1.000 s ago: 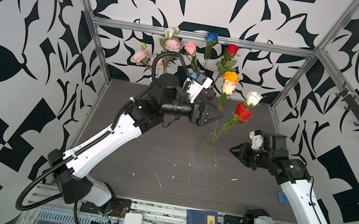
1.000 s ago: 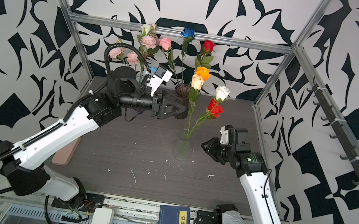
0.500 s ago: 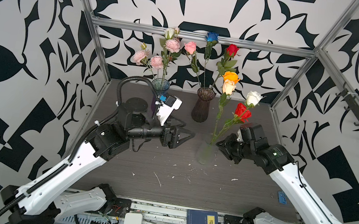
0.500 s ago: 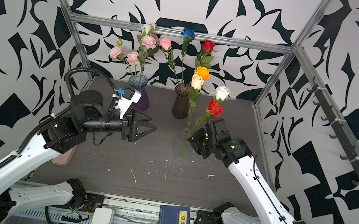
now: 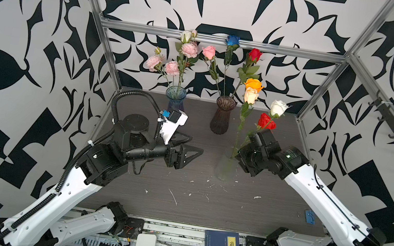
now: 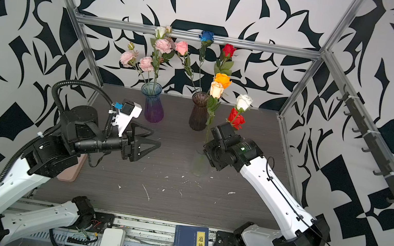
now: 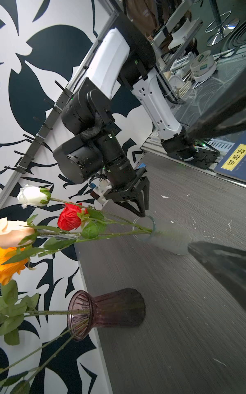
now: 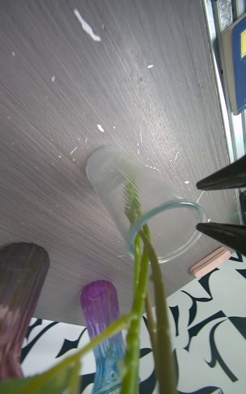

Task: Arrange flowers in a vase
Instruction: Move the vase to the top-right of the table.

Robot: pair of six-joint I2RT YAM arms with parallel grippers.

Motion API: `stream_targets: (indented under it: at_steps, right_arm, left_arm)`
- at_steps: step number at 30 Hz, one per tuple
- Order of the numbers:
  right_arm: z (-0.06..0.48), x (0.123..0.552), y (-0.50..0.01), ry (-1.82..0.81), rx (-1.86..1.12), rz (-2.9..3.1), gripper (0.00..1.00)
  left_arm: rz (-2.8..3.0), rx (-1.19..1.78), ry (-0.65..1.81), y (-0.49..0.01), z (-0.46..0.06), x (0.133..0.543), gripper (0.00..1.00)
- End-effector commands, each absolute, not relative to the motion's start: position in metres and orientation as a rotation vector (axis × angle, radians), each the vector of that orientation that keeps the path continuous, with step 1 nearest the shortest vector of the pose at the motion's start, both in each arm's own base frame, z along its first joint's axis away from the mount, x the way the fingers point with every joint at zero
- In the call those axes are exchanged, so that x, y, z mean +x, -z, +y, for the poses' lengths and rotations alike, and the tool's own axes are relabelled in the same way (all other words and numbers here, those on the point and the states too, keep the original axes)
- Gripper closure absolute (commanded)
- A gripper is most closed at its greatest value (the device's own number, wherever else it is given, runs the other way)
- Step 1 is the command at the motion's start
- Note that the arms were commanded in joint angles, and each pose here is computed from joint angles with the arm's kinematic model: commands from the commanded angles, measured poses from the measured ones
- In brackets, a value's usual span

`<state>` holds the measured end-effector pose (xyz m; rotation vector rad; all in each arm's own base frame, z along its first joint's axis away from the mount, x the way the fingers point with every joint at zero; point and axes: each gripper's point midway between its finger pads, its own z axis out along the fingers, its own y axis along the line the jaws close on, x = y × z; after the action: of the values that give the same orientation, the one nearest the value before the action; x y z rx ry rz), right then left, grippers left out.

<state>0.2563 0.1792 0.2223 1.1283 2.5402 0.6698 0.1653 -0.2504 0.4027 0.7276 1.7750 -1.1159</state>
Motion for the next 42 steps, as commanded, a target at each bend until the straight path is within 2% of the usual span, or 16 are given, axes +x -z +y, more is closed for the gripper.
stream_targets:
  at_steps: [1, 13, 28, 32, 35, 38, 42]
  right_arm:
    - [0.168, 0.257, -0.23, -0.601, 1.187, 2.486, 0.7]
    - [0.186, 0.269, -0.213, -0.615, 1.128, 2.532, 0.7]
    - [0.184, 0.263, -0.192, -0.516, 1.165, 2.57, 0.74]
    - [0.181, 0.264, -0.193, -0.496, 1.155, 2.568, 0.79]
    - [0.18, 0.264, -0.193, -0.483, 1.143, 2.573, 0.86]
    - [0.18, 0.264, -0.193, -0.478, 1.139, 2.574, 0.88]
    - [0.179, 0.264, -0.193, -0.476, 1.132, 2.578, 0.97]
  left_arm:
    - [1.796, 0.723, 1.068, -0.395, -0.24, 0.162, 0.2]
    - [1.897, 0.635, 0.987, -0.385, -0.205, 0.147, 0.21]
    - [2.06, 0.41, 0.906, -0.342, -0.154, 0.129, 0.26]
    - [2.04, 0.393, 0.891, -0.337, -0.149, 0.128, 0.27]
    - [2.048, 0.394, 0.887, -0.333, -0.148, 0.127, 0.27]
    - [2.062, 0.4, 0.881, -0.33, -0.148, 0.127, 0.27]
    - [2.06, 0.398, 0.876, -0.328, -0.146, 0.126, 0.27]
